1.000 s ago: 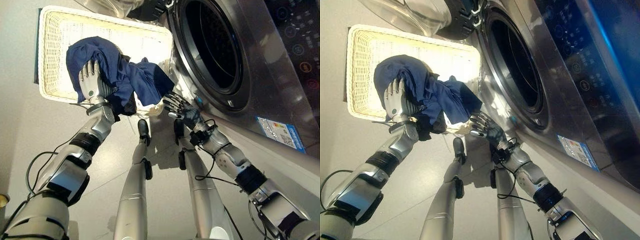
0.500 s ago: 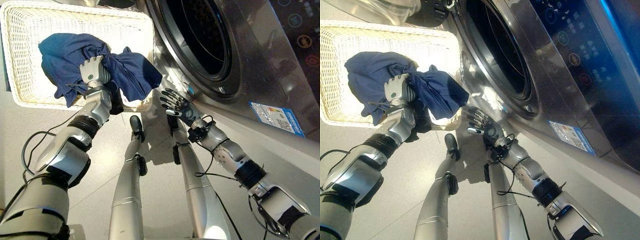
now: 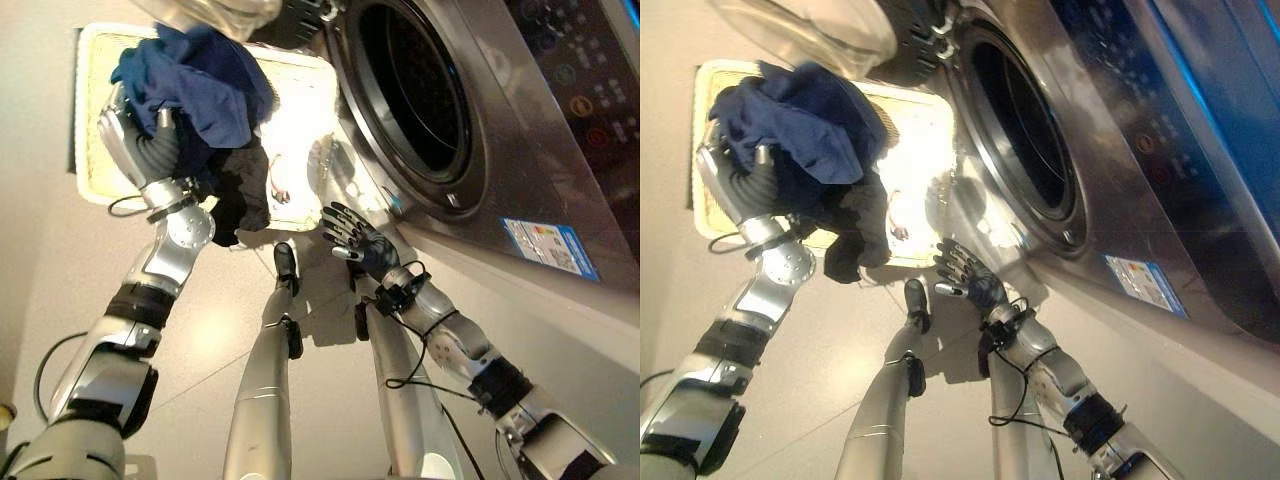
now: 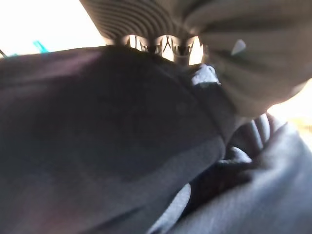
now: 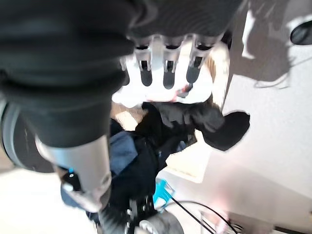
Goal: Put the clothes into the washing machine.
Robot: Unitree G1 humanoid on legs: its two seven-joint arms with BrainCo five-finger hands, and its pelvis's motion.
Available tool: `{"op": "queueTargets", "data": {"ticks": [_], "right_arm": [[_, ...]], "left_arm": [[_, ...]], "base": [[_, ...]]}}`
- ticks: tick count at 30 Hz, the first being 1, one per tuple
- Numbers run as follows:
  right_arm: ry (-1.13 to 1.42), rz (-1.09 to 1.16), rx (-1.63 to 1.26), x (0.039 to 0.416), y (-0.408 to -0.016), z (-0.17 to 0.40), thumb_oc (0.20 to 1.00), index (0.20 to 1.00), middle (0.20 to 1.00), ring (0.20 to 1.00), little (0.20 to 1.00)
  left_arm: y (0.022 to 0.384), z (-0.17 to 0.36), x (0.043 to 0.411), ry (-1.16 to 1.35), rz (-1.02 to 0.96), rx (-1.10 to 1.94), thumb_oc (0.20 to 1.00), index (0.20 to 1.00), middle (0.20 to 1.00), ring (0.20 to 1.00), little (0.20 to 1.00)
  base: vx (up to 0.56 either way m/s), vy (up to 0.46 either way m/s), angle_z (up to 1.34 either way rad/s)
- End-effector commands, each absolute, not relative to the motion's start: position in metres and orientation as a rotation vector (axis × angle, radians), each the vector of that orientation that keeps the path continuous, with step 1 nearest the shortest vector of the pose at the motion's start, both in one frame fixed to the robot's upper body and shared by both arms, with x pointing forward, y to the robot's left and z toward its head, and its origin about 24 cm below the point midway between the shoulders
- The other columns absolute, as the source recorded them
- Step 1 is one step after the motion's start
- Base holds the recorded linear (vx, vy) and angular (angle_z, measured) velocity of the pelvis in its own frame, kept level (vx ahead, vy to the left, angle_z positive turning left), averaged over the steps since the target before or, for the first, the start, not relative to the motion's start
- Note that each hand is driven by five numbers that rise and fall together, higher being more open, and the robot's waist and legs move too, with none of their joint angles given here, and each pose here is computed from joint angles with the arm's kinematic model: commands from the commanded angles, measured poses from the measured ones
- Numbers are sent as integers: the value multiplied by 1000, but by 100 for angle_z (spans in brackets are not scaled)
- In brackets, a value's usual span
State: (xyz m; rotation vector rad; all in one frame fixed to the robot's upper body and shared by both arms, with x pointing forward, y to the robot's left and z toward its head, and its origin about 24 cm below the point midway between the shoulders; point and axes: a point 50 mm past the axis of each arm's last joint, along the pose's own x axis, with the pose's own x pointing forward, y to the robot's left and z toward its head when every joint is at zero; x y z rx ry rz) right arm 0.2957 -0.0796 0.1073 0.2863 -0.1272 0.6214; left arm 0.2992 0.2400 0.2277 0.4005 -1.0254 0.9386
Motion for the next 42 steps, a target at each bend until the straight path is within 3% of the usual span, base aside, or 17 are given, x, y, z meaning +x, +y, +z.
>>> {"op": "queueTargets", "data": {"ticks": [1,5,12,14,15,24,33,42], "right_arm": [[-242,639,293,286,-79,126,1000,1000,1000,1000,1000],[-254,635,297,285,-81,127,1000,1000,1000,1000,1000],[-355,636,243,288,-85,147,1000,1000,1000,1000,1000],[-363,633,240,287,-85,148,1000,1000,1000,1000,1000],[-430,635,204,289,-85,161,1000,1000,1000,1000,1000],[-702,588,89,284,-79,211,1000,1000,1000,1000,1000],[-965,528,-40,266,-78,250,1000,1000,1000,1000,1000],[-726,789,-26,273,-67,234,1000,1000,1000,1000,1000]], "left_arm": [[225,251,276,-1272,874,314,200,200,200,200,200],[214,255,270,-1285,735,325,200,200,200,200,200],[184,256,272,-1140,194,235,200,200,200,200,200],[181,255,273,-1122,147,218,200,200,200,200,200],[168,252,274,-1074,-10,168,200,200,200,200,200],[129,242,286,-882,-409,-54,200,200,200,200,200],[110,231,295,-746,-514,-87,200,200,200,200,200],[104,221,301,-655,-585,30,200,200,200,200,200]], "base": [[-37,-65,17],[-34,-77,19],[-25,-64,5],[-12,-42,4],[-26,-45,7],[-3,-11,3],[0,0,0],[0,0,0]]}}
